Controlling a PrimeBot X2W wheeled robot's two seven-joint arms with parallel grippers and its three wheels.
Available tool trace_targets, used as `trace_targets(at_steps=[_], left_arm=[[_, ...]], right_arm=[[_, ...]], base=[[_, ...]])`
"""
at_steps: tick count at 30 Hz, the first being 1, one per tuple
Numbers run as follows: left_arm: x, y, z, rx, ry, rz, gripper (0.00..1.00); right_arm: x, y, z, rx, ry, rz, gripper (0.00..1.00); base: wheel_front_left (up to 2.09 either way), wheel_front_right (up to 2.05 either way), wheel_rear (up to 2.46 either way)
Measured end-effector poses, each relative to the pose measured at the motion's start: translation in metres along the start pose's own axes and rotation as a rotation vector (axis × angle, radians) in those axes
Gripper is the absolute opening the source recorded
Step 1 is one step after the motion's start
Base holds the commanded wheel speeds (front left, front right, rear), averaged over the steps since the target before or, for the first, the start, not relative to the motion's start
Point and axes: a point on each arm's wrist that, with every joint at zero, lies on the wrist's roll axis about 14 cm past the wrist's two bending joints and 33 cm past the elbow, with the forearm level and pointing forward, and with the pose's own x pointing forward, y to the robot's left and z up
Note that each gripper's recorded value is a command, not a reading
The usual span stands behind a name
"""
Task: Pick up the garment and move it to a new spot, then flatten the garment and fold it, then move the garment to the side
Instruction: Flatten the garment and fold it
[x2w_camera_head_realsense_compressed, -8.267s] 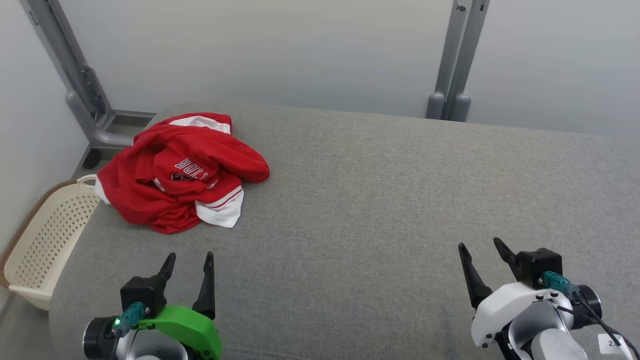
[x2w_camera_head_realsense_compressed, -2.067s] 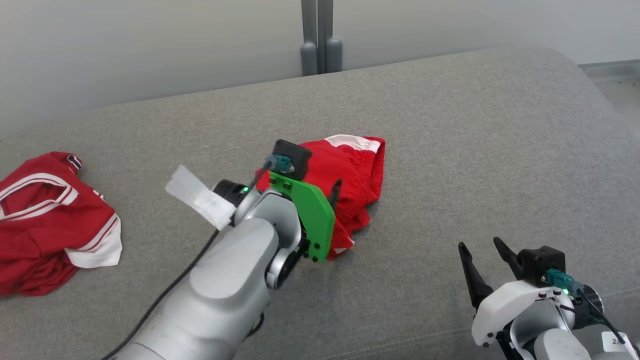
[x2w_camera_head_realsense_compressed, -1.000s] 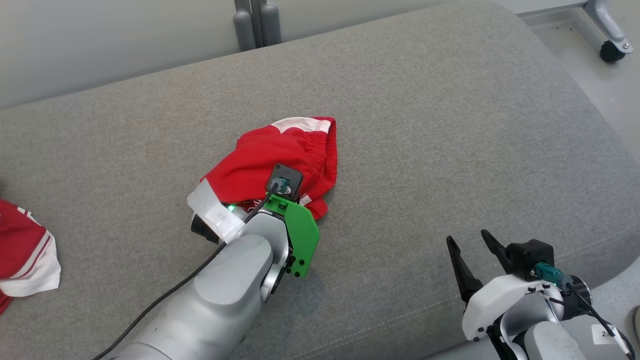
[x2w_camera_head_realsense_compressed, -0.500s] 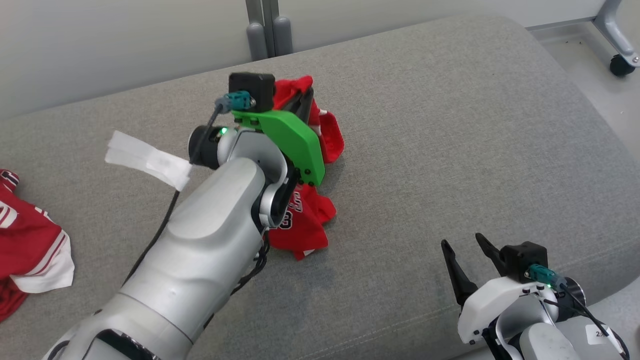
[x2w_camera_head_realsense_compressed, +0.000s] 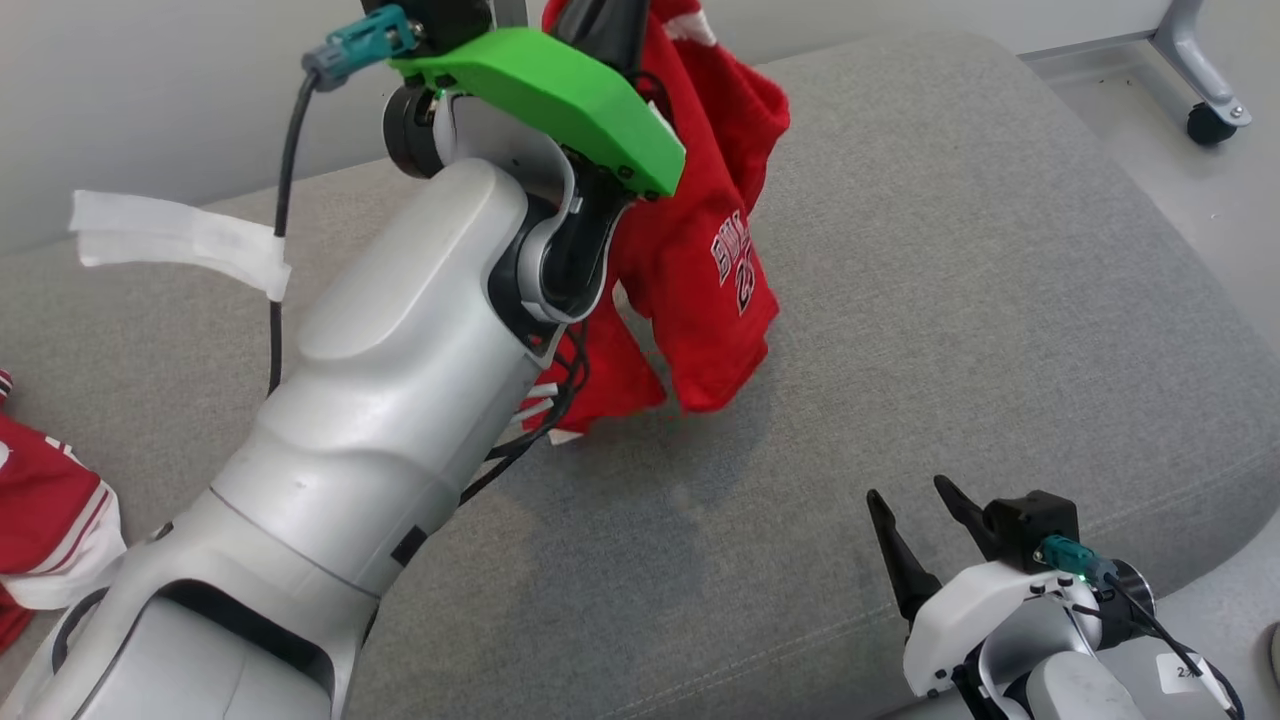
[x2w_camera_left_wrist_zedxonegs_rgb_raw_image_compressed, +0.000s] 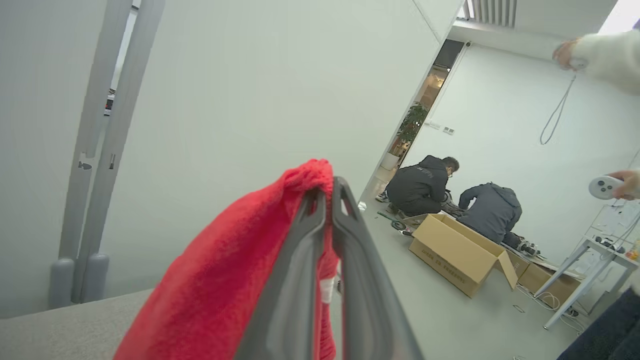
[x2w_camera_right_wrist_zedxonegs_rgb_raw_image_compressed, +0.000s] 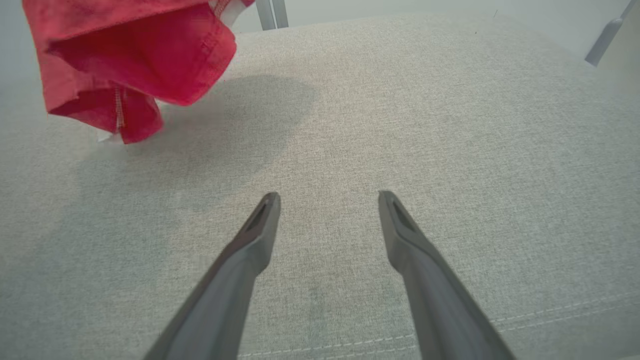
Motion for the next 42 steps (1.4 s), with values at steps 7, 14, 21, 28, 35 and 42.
trace_targets(at_steps=[7, 14, 21, 28, 35, 42], left_arm=[[0.003, 0.013, 0.047, -0.167, -0.169, 0.024, 0.0], [-0.051, 0.119, 0.015, -0.152, -0.163, 0.329, 0.0], [-0.133, 0.206, -0.02, -0.08, -0.083, 0.614, 0.0], [-0.202, 0.253, -0.029, -0.047, -0.056, 0.814, 0.0], [-0.263, 0.279, -0.04, -0.047, -0.03, 0.982, 0.0], [-0.301, 0.28, -0.067, -0.107, 0.017, 1.088, 1.0]], right_arm=[[0.007, -0.002, -0.002, 0.002, 0.008, -0.006, 1.0], [0.023, 0.012, -0.002, -0.006, 0.014, 0.04, 1.0], [0.038, 0.034, -0.002, -0.018, 0.019, 0.107, 1.0], [0.047, 0.047, 0.0, -0.031, 0.021, 0.145, 1.0], [0.05, 0.054, 0.001, -0.038, 0.022, 0.166, 1.0], [0.046, 0.058, 0.004, -0.044, 0.017, 0.177, 1.0]], base=[[0.0, 0.0, 0.0], [0.0, 0.0, 0.0], [0.0, 0.0, 0.0], [0.0, 0.0, 0.0], [0.0, 0.0, 0.0], [0.0, 0.0, 0.0]])
